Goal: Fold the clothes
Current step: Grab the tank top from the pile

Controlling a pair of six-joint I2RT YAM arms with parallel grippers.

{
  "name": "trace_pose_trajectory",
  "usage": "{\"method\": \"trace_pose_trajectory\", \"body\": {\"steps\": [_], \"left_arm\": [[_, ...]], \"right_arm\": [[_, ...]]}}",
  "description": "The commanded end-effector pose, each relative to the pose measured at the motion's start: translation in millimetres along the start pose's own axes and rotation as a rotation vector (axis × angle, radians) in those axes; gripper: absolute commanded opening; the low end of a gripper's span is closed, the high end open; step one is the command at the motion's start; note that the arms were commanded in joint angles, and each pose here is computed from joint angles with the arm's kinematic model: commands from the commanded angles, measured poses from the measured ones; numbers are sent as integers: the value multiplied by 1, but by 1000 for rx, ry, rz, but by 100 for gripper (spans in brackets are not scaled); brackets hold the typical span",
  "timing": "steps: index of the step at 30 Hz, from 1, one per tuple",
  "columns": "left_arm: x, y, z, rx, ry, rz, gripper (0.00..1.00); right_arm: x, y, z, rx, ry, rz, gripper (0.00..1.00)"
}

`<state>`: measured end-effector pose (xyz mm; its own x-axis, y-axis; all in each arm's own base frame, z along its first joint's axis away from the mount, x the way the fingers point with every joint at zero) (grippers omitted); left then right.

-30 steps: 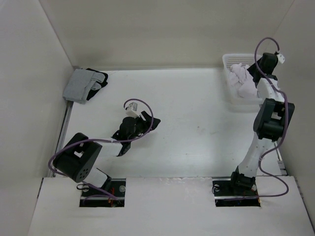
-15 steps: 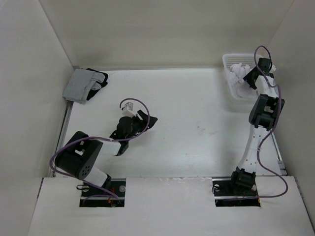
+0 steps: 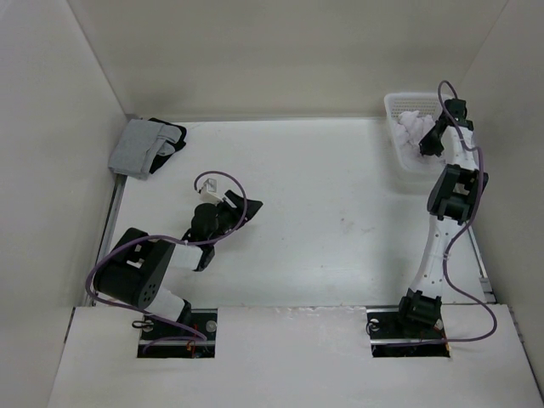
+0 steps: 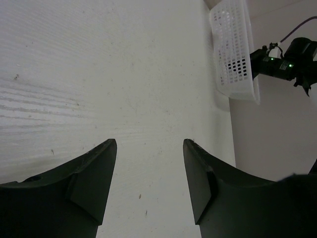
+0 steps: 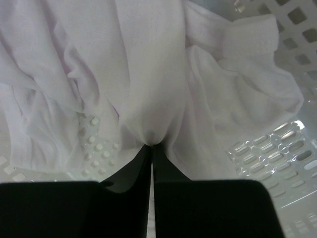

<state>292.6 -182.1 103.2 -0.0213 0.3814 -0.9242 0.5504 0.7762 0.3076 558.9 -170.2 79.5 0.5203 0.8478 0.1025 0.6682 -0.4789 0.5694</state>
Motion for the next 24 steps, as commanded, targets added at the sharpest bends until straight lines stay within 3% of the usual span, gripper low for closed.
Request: {"method": "trace_pose_trajectory", "body": {"steps": [1, 5, 13, 19, 24], "left_arm": [[-21, 8, -5, -28, -99, 6, 55], [-19, 8, -5, -34, -92, 12, 55], [-16, 2, 0, -13, -83, 13, 55], [-19, 1, -1, -14, -92, 23, 55], [-22, 4, -4, -26, -103, 29, 54]], "right_arm": [[7, -6, -8, 40, 20, -12, 0], [18, 28, -40, -172, 99, 46, 0], [45, 106, -213, -607, 383, 172, 0], [54, 111, -331, -799, 541, 204, 0], [100, 84, -441, -909, 785, 139, 0]]}}
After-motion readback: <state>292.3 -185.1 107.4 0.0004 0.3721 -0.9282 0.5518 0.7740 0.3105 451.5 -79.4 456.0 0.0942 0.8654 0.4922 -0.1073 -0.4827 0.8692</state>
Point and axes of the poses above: each gripper's point midway between its finger pads, its own z axis out along the fingers, its own x axis along the line the jaws close on, y = z × x, the point moved 4 cm from there along -z, back along the fingers, and after that the axes turned 12 degrees about -z, right-handed, at the moved point
